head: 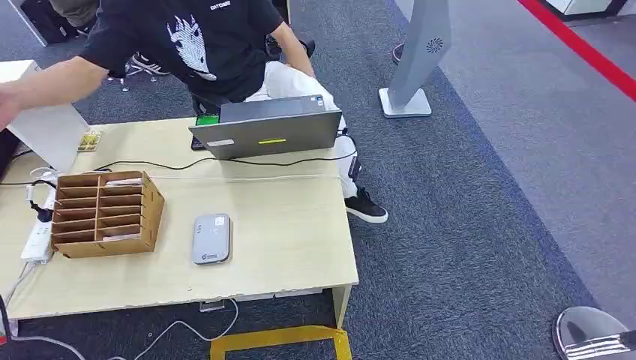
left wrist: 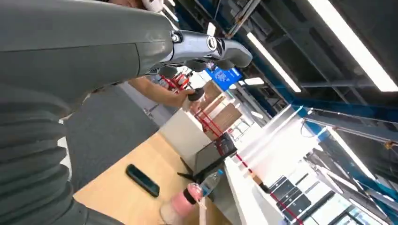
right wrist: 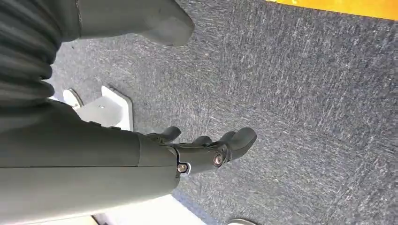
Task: Pass the card to the sensor for recognition and then transmit it.
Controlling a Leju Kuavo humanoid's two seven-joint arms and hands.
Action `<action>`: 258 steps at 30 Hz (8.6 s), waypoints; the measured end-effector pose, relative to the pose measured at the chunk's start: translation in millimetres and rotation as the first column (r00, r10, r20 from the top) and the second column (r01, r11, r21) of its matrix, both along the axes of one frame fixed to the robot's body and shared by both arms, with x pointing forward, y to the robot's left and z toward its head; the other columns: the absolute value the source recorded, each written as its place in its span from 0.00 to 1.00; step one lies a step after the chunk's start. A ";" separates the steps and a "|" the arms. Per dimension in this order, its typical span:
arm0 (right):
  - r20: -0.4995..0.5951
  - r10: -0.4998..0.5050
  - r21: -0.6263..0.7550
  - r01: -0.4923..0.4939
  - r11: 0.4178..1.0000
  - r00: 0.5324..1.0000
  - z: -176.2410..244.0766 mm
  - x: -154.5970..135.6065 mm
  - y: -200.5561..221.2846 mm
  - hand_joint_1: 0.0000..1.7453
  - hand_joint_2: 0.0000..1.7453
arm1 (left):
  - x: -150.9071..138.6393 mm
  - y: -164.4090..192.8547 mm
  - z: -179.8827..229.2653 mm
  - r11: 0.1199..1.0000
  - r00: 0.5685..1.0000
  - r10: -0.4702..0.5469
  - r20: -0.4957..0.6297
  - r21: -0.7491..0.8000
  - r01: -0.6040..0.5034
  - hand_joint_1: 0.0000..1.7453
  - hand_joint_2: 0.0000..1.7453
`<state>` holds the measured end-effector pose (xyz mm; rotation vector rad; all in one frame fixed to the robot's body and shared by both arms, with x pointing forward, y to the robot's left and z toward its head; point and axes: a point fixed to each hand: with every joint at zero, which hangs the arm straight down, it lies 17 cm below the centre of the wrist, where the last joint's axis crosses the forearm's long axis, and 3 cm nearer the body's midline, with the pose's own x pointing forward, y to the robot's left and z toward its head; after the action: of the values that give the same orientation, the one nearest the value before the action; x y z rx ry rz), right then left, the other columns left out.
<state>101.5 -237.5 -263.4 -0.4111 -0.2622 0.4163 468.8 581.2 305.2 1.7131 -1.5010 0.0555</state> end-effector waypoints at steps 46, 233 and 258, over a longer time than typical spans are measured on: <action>0.001 -0.004 0.013 0.003 1.000 1.000 -1.5 6.2 -8.7 0.00 1.00 | 92.1 -228.8 -20.6 0.879 0.933 -0.151 -0.327 0.387 0.278 0.00 1.00; 0.031 -0.064 0.088 0.061 0.994 0.997 1.0 17.8 12.3 0.00 1.00 | 31.6 -246.0 41.5 0.803 0.942 -0.286 -0.177 0.492 0.337 0.00 1.00; -0.018 -0.191 0.081 0.192 0.978 0.981 -3.5 -13.6 8.4 0.00 1.00 | -66.2 -287.5 -68.1 0.682 0.599 -0.665 -0.447 -0.036 0.731 0.00 1.00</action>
<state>88.0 -229.1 -266.9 -0.3498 -0.2271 0.2178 402.6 293.6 237.0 1.0104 -1.7506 -0.8314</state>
